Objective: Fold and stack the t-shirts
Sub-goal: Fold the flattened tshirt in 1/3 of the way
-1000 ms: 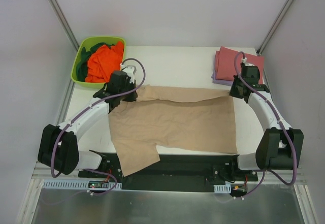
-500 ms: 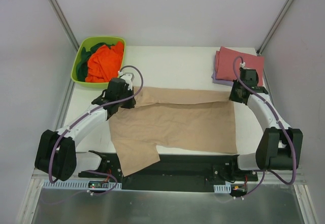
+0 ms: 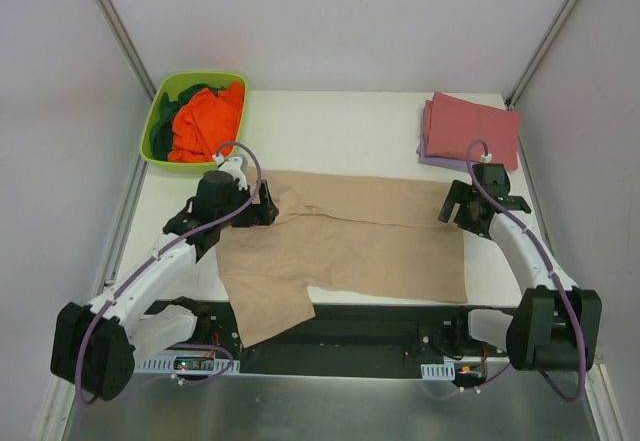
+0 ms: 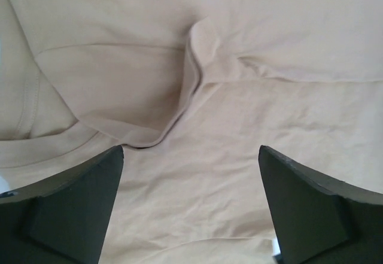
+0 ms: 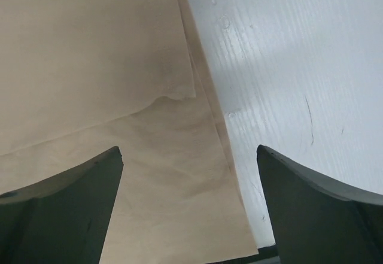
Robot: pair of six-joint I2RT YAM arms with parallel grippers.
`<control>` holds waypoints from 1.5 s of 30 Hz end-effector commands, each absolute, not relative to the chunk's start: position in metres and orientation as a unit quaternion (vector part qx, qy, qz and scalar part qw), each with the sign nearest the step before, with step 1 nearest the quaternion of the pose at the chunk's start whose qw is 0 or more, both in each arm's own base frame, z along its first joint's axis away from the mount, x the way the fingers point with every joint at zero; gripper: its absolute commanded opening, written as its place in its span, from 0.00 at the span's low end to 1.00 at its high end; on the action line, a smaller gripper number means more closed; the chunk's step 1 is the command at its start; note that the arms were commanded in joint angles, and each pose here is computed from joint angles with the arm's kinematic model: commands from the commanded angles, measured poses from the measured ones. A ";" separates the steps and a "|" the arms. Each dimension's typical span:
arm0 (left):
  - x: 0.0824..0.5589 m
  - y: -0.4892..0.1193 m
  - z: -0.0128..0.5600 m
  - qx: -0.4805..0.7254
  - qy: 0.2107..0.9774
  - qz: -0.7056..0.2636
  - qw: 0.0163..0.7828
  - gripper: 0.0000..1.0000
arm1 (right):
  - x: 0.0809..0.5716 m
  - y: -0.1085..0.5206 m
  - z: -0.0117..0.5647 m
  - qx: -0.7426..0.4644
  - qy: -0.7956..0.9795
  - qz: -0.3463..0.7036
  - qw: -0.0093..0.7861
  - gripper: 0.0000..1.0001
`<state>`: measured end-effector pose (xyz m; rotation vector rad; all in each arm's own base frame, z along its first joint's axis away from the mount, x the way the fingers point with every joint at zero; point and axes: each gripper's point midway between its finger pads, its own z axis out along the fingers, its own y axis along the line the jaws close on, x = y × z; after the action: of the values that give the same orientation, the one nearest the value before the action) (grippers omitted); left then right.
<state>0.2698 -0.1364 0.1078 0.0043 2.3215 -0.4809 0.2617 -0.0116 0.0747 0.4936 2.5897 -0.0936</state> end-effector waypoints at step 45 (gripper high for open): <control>0.335 -0.207 0.104 -0.007 0.948 -0.216 0.235 0.99 | 0.329 0.029 0.069 0.130 0.957 0.080 0.247 0.96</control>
<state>0.3032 -0.2155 0.1151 0.0729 2.5760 -0.6450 0.3154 0.0400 0.0735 0.3476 2.5823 0.3000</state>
